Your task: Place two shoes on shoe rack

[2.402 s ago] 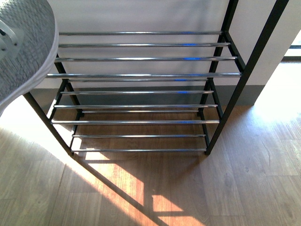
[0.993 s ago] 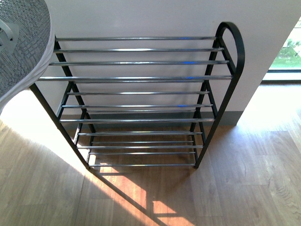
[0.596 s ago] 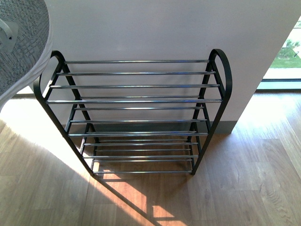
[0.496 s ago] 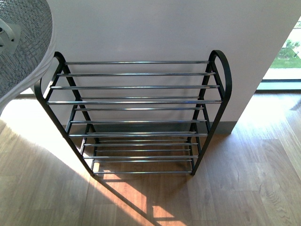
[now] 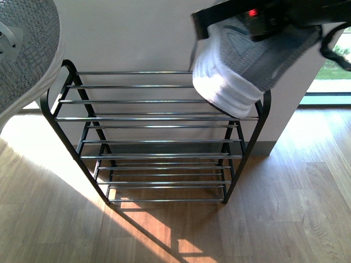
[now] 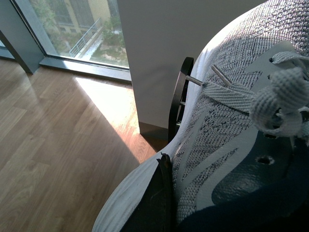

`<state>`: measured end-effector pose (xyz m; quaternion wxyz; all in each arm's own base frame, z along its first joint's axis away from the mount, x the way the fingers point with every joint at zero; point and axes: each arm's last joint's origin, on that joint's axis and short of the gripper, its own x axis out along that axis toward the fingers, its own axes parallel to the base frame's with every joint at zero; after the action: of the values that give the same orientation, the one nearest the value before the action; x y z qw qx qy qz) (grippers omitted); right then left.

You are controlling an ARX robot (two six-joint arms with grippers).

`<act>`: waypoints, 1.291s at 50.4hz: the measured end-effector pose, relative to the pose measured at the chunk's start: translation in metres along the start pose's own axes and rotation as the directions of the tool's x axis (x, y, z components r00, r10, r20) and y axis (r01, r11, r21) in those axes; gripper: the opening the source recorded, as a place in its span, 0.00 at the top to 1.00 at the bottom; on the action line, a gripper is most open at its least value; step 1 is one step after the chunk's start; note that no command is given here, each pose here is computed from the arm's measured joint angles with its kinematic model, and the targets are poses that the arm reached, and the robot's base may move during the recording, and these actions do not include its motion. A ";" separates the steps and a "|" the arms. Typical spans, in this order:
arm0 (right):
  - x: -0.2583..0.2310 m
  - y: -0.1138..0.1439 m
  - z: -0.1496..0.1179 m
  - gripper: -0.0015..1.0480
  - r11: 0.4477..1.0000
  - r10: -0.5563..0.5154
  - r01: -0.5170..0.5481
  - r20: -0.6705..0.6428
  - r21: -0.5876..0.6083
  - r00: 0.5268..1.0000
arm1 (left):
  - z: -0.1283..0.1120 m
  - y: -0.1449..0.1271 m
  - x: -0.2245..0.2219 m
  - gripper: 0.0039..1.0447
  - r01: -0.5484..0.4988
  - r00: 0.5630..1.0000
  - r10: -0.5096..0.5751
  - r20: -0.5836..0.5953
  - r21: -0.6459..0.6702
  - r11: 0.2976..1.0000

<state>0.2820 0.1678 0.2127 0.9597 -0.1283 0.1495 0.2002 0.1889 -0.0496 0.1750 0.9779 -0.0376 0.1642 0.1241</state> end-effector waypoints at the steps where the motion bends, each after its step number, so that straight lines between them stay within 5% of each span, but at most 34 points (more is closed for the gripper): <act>1: 0.004 0.002 0.000 0.99 1.000 0.003 -0.002 0.011 -0.031 1.000 | 0.000 0.000 0.000 0.99 0.000 1.000 0.000 0.000 0.000 1.000; 11: 0.040 0.010 -0.020 0.99 0.939 0.058 -0.053 0.002 -0.340 0.998 | 0.000 0.000 0.000 0.99 0.000 1.000 0.000 0.000 0.000 1.000; 22: 0.082 -0.012 -0.068 0.99 0.828 -0.053 -0.012 -0.099 -0.561 0.994 | 0.000 0.000 0.000 0.99 0.000 1.000 0.000 0.000 0.000 1.000; 50: 0.145 -0.037 -0.097 0.99 0.867 -0.233 0.114 -0.194 -0.485 0.953 | 0.000 0.000 0.000 0.99 0.000 1.000 0.000 0.000 0.000 1.000; 65: 0.153 -0.036 -0.117 0.96 0.807 -0.207 0.085 -0.146 -0.584 0.967 | 0.000 0.000 0.000 0.99 0.000 1.000 0.000 0.000 0.000 1.000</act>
<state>0.4037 0.1530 0.0603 0.8688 -0.4418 0.1689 0.1469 0.1889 -0.0496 0.1750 0.9779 -0.0376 0.1642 0.1241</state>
